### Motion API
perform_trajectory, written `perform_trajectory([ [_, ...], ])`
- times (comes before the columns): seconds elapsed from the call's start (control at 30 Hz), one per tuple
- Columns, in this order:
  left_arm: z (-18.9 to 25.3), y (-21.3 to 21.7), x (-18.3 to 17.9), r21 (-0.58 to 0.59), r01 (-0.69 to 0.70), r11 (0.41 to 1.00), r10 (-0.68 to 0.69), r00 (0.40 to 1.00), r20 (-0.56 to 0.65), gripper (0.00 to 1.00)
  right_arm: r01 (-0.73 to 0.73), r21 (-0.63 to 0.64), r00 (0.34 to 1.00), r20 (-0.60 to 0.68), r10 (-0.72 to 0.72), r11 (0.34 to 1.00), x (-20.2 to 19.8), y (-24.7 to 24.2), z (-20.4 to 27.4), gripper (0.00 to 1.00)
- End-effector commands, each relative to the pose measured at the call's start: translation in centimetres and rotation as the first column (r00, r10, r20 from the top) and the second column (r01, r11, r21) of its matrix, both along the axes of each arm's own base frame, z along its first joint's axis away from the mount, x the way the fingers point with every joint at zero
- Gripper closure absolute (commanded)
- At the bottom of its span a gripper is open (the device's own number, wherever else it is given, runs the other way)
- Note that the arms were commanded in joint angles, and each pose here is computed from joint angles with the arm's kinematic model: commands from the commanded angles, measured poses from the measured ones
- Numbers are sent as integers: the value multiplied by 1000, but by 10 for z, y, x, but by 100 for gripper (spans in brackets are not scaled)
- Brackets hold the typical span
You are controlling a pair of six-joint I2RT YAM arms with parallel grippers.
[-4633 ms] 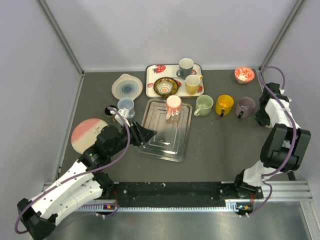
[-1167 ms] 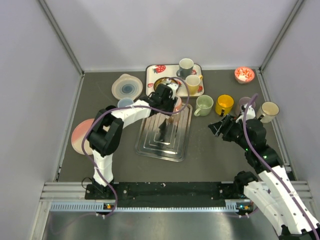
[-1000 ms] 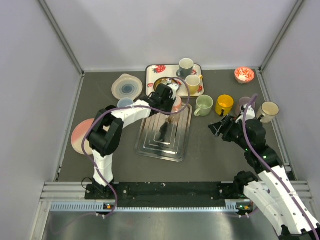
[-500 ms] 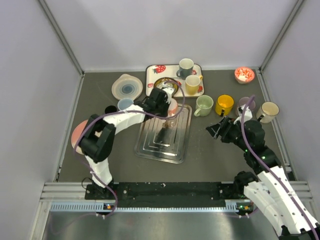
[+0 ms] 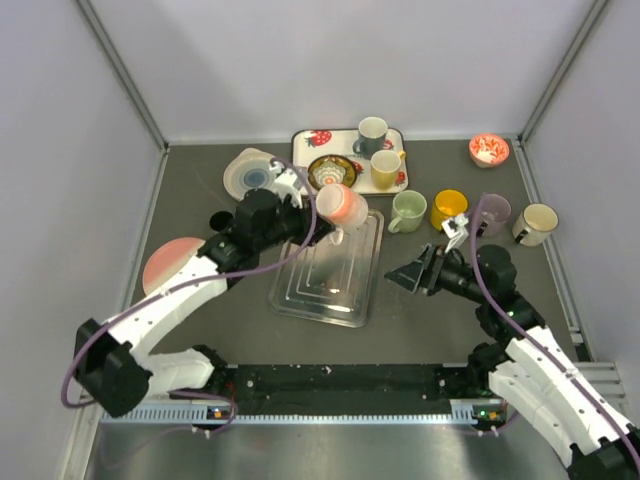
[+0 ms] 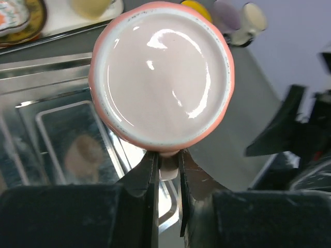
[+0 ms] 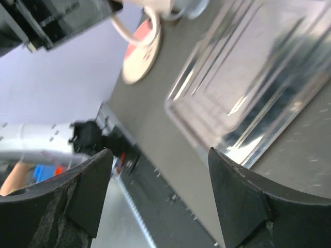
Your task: Turn the mug right side up
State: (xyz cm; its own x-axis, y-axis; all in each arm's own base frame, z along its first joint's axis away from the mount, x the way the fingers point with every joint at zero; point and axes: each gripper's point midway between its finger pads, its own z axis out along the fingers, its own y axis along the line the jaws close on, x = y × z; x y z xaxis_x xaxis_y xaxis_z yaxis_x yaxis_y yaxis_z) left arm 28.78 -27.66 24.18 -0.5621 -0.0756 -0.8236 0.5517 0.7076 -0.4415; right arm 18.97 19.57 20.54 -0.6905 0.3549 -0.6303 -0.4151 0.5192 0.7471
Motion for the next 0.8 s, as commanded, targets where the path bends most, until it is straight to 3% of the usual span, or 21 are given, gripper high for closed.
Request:
perform_trajectory([
  [0.0,88,-21,-28,-391,125,912,-81,989,127,100,-264,106,964,61,259,959,-32,43,30,24],
  [0.1,105,-25,-45,-513,168,842,-116,984,133,100,-281,126,958,96,270,951,-38,56,40,22],
  [0.3,123,-29,-74,-620,232,749,-179,973,149,100,-262,275,962,152,227,925,-30,63,65,21],
  [0.37,122,-31,-79,-636,231,736,-187,973,137,100,-270,320,958,186,220,908,-28,64,77,21],
  [0.57,127,-29,-91,-663,238,710,-190,971,145,100,-258,334,966,120,231,907,-17,74,69,20],
  [0.77,131,-33,-104,-678,270,684,-229,962,151,100,-255,369,964,171,204,894,-13,73,83,20],
])
